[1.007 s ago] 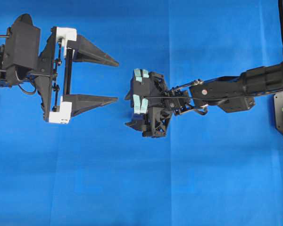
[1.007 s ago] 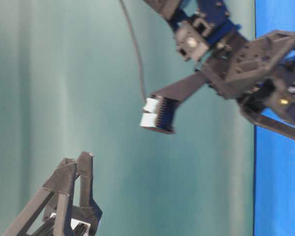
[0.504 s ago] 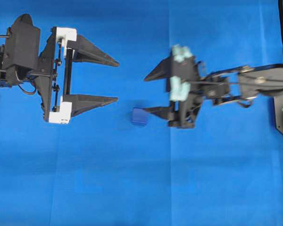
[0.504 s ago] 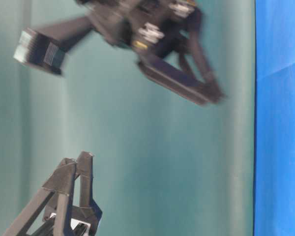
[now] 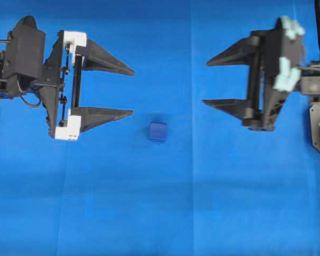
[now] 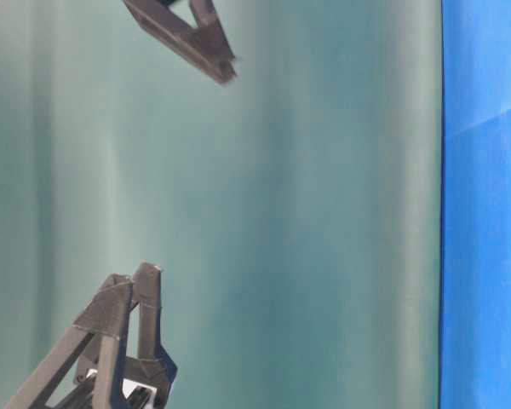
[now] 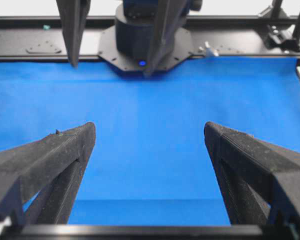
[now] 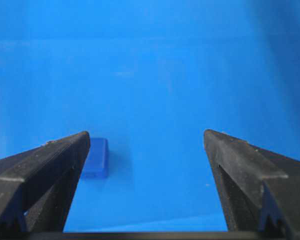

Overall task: Handover the blue block to the right arm after grasping it with the left arm, then place it in the designated position.
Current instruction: 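Open the right gripper and retract it to the right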

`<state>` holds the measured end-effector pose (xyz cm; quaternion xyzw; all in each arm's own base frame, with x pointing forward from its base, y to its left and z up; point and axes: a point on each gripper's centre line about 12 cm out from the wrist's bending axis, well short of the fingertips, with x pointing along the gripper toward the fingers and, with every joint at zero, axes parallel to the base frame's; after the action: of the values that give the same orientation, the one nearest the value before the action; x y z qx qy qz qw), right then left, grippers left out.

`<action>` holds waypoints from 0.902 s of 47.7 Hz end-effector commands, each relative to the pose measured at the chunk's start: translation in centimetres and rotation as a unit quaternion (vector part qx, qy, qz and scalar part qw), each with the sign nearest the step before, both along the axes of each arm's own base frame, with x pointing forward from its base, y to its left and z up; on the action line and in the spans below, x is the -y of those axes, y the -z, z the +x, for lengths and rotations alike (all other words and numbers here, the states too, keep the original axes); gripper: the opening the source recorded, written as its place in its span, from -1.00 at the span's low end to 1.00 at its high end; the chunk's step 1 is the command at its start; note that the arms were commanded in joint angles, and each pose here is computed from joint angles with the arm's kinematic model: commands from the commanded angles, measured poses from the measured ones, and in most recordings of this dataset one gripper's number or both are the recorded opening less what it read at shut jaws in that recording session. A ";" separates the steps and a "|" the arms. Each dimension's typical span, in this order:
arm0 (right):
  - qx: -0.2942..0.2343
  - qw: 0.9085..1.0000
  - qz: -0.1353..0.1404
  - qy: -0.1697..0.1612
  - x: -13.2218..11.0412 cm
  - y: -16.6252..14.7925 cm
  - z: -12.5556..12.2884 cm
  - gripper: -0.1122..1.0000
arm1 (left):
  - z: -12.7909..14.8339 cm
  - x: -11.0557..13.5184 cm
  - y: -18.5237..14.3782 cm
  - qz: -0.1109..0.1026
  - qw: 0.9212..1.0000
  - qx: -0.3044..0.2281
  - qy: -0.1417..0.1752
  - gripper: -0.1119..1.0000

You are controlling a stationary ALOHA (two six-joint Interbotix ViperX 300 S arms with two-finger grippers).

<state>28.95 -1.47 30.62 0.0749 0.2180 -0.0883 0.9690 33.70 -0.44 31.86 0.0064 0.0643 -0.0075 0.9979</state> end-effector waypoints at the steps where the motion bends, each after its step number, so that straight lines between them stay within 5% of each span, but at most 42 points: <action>1: 0.018 1.000 -0.002 0.001 0.0 -1.2 -0.8 0.72 | 0.0 0.0 -1.4 -0.001 1.000 0.021 0.001 0.88; 22: 0.029 1.000 -0.004 -0.001 0.0 -1.6 -1.3 0.72 | 0.0 0.1 -1.4 0.000 1.000 0.021 0.001 0.88; 43: 0.144 0.987 -0.010 -0.067 -0.7 -2.2 -0.8 0.70 | -0.1 0.3 -1.4 -0.001 1.000 0.021 0.004 0.88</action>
<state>28.05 -0.66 32.26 0.0609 0.1078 -0.0238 0.9920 33.71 -0.49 31.90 0.0064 0.0628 -0.0083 0.9980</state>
